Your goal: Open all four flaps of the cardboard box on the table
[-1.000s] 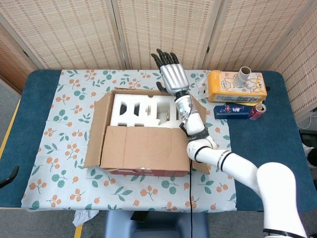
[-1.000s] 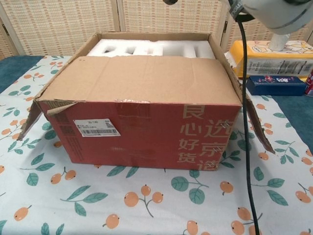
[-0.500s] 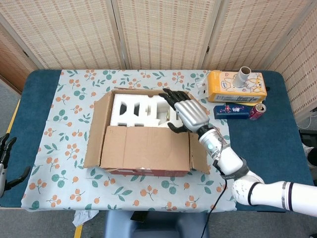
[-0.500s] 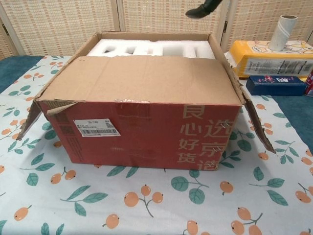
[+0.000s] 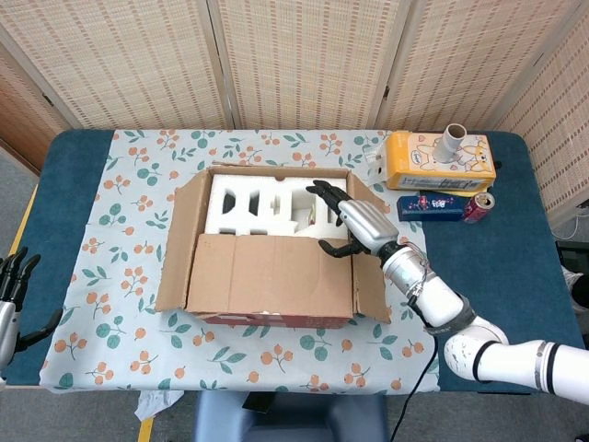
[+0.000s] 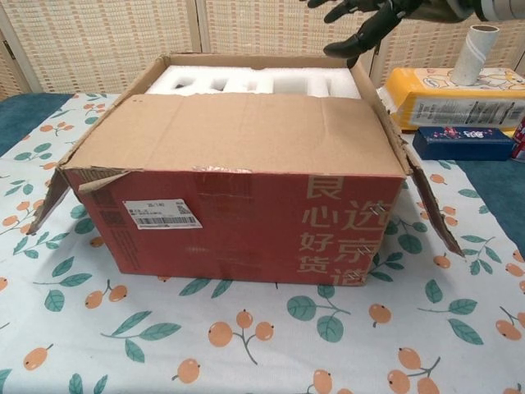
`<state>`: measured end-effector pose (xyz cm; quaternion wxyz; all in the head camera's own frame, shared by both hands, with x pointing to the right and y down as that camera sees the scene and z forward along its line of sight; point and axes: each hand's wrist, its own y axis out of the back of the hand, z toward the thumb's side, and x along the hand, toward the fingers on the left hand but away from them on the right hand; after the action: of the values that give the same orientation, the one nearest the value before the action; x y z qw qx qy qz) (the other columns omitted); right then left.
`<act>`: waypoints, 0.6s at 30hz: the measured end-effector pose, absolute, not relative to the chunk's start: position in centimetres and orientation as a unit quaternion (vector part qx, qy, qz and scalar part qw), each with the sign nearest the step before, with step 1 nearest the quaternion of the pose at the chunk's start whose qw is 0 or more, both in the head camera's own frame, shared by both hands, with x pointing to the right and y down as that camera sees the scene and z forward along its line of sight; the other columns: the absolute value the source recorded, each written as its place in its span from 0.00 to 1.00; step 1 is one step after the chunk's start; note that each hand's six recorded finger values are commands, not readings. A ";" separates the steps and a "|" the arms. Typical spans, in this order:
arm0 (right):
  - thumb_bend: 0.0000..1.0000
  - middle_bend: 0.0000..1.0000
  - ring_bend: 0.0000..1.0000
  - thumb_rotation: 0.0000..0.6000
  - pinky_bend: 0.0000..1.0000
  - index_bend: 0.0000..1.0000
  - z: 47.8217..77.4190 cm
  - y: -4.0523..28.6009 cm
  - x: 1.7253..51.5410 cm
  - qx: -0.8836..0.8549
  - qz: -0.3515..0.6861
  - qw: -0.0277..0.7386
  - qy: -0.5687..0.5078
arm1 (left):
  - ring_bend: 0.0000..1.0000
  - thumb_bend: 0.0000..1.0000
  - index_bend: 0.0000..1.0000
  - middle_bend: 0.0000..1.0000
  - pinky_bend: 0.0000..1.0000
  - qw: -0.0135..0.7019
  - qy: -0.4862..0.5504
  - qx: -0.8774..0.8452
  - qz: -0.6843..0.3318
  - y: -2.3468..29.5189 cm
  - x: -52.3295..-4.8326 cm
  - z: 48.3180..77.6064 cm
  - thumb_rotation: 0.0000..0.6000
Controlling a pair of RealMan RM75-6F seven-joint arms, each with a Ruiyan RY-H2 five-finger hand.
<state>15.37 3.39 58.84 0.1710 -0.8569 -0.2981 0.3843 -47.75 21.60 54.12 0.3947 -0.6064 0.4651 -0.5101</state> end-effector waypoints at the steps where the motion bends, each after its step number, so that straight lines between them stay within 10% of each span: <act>1: 0.44 0.00 0.00 1.00 0.39 0.00 59.1 3.4 15.4 -0.859 0.384 0.164 -0.298 | 0.00 0.35 0.00 0.00 0.00 0.393 0.465 -0.606 -0.511 21.6 -47.8 54.2 1.00; 18: 0.44 0.00 0.00 1.00 0.38 0.00 61.2 3.5 14.4 -0.879 0.364 0.120 -0.284 | 0.00 0.35 0.00 0.00 0.00 0.388 0.470 -0.606 -0.512 21.3 -48.2 54.3 1.00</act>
<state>14.42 3.52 61.17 0.1201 -0.8790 -0.2843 0.3635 -48.17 21.35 54.35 0.3880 -0.6057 0.4695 -0.5120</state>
